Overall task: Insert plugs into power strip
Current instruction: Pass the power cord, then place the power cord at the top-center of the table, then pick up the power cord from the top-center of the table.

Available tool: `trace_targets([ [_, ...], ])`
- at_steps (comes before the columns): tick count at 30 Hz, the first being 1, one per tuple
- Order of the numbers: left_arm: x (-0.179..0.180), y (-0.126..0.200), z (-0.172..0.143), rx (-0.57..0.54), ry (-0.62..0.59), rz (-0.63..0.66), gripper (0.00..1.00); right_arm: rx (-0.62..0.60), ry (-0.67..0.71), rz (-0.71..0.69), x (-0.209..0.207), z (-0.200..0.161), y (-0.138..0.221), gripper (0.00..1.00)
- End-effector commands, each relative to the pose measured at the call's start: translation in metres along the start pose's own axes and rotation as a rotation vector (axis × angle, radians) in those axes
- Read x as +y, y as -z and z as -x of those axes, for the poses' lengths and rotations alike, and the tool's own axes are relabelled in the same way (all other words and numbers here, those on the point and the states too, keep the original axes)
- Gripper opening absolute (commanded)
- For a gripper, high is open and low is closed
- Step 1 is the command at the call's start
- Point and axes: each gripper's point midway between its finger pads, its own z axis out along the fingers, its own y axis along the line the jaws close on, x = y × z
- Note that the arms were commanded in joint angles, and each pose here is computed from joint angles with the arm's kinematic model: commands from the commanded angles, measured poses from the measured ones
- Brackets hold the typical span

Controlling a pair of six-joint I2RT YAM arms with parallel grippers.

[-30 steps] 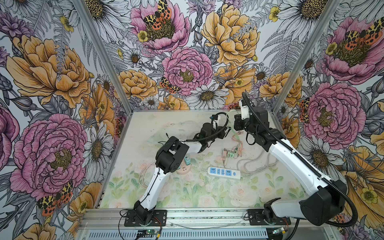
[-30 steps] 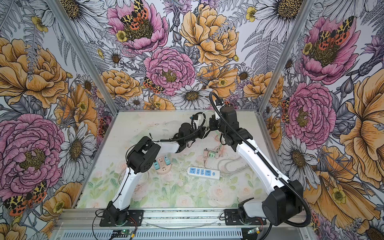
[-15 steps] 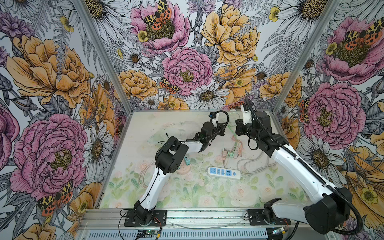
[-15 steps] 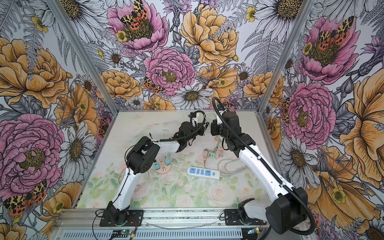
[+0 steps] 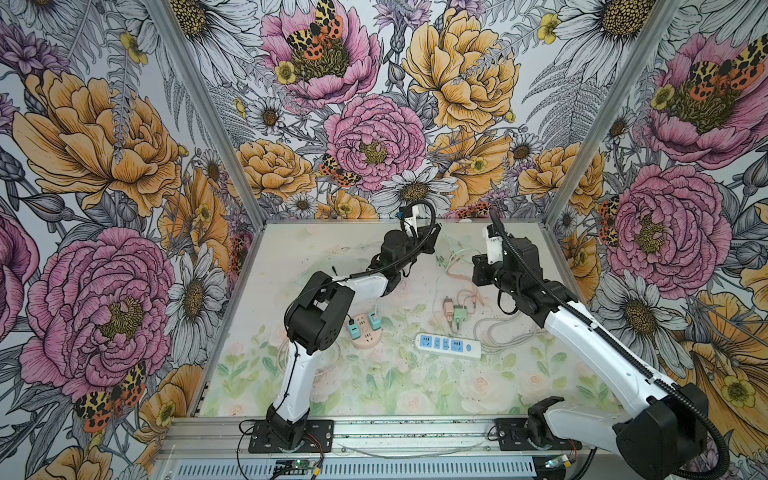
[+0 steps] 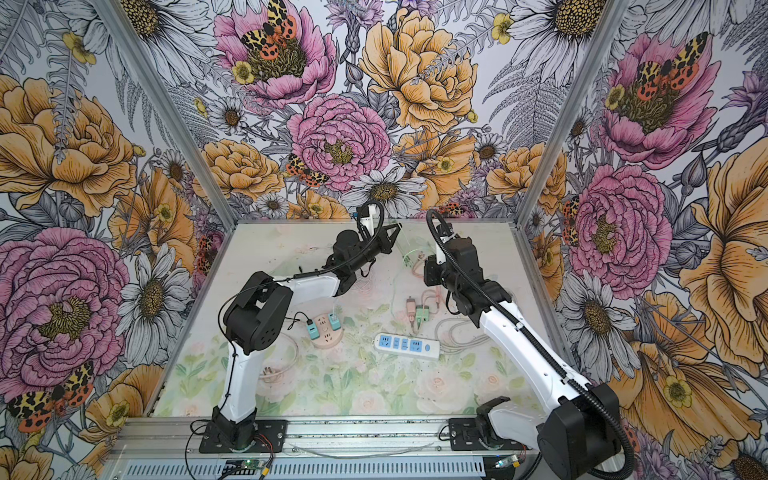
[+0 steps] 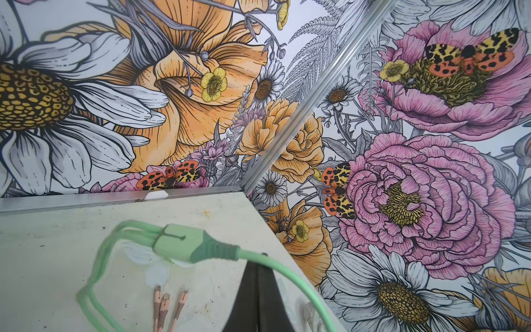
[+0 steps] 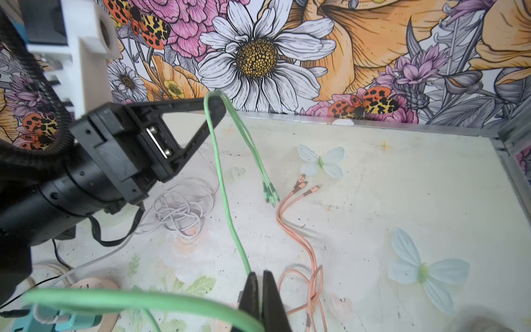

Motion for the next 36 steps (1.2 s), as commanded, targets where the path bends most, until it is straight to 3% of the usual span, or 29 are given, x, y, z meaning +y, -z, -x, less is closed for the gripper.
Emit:
trace_targets([
  [1, -0.021, 0.003, 0.007, 0.037, -0.022, -0.061, 0.05, 0.004, -0.024, 0.004, 0.000, -0.007, 0.000, 0.00],
  [12, -0.014, 0.007, -0.025, 0.142, -0.021, -0.044, 0.05, 0.032, -0.019, -0.052, -0.012, -0.023, -0.004, 0.00],
  [23, 0.002, 0.005, -0.035, 0.154, -0.015, -0.010, 0.04, 0.097, -0.022, -0.053, -0.014, -0.044, -0.022, 0.00],
  [36, 0.052, 0.012, -0.061, 0.181, 0.046, 0.079, 0.04, 0.173, -0.047, -0.039, -0.013, -0.070, -0.043, 0.00],
])
